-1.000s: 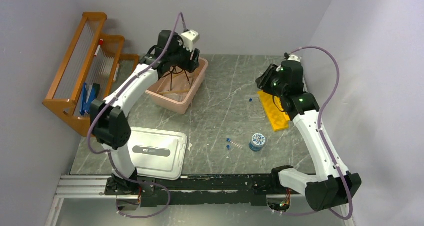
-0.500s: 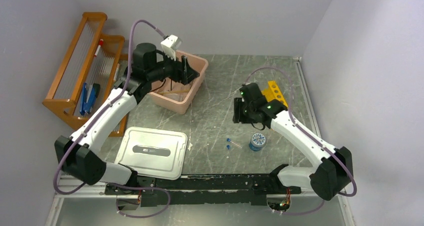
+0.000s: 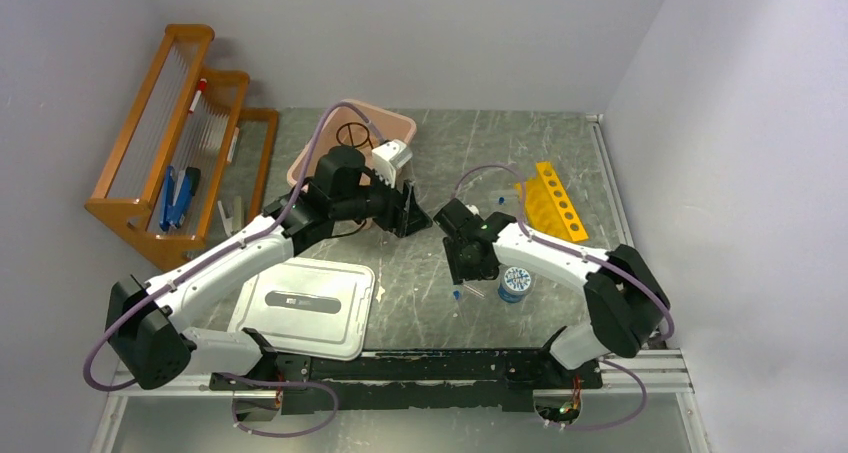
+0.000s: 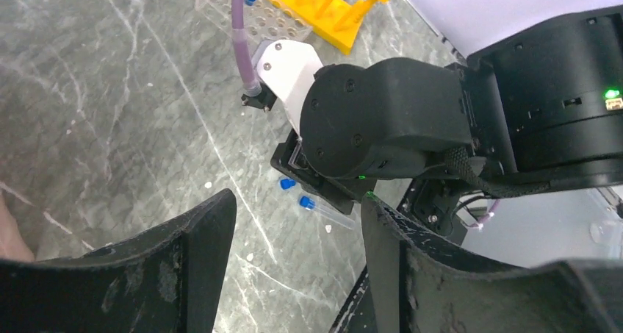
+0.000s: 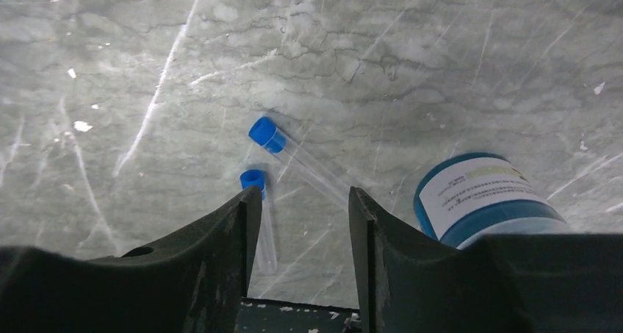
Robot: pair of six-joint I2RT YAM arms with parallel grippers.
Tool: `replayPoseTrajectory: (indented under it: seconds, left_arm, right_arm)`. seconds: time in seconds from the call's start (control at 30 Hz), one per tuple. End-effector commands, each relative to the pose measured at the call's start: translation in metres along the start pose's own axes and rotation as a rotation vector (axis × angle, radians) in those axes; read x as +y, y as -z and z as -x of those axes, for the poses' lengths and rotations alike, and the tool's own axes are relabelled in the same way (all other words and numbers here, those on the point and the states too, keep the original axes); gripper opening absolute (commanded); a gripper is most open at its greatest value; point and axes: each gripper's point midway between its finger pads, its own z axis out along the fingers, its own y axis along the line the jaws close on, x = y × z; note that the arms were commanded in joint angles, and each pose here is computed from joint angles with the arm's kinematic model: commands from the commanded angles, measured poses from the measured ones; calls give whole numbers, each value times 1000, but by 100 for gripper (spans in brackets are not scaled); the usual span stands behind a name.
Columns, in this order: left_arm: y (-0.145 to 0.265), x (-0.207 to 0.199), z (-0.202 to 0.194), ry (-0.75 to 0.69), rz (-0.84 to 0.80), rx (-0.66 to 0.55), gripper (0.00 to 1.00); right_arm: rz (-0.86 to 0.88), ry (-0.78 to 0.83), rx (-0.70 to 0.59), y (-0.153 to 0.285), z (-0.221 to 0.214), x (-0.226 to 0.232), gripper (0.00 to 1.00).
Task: Organize the chemistry lab equipment
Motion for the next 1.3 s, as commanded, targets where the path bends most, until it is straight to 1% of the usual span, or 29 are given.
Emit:
replayPoseTrajectory:
  seconds: [0.0,0.13,0.23,0.4,0.53,0.77,0.9,1.0,1.07,1.13,1.27]
  left_arm:
    - [1,16,7,14,122,-54,66]
    - [17,45,23,-1,318,-125,65]
    - [25,48,35,-27,358,-155,64]
    - [24,45,36,-23,341,-165,64]
    - [23,44,34,-5,328,-171,63]
    - [22,42,28,33,313,-171,64]
    - [20,42,25,65,309,-173,66]
    - [19,42,22,119,310,-177,67]
    - [20,44,21,146,326,-182,66]
    - [23,48,24,163,352,-192,67]
    - [20,46,28,205,321,-198,67]
  right_arm:
    - [-60,26,37,-12,-7,-7,51]
    - [-62,42,83,-26,-15,-5,47]
    - [-44,44,99,-33,-19,-1,44]
    - [-16,71,90,-46,-18,5,39]
    - [-30,113,71,-56,-12,3,36]
    - [-88,121,20,-65,11,1,20]
    - [-136,113,-69,-57,38,-3,15]
    - [-118,86,-172,-42,66,2,14]
    - [-81,54,-251,-25,86,7,14]
    - [-32,3,-348,1,107,11,14]
    - [85,-85,-520,53,139,17,13]
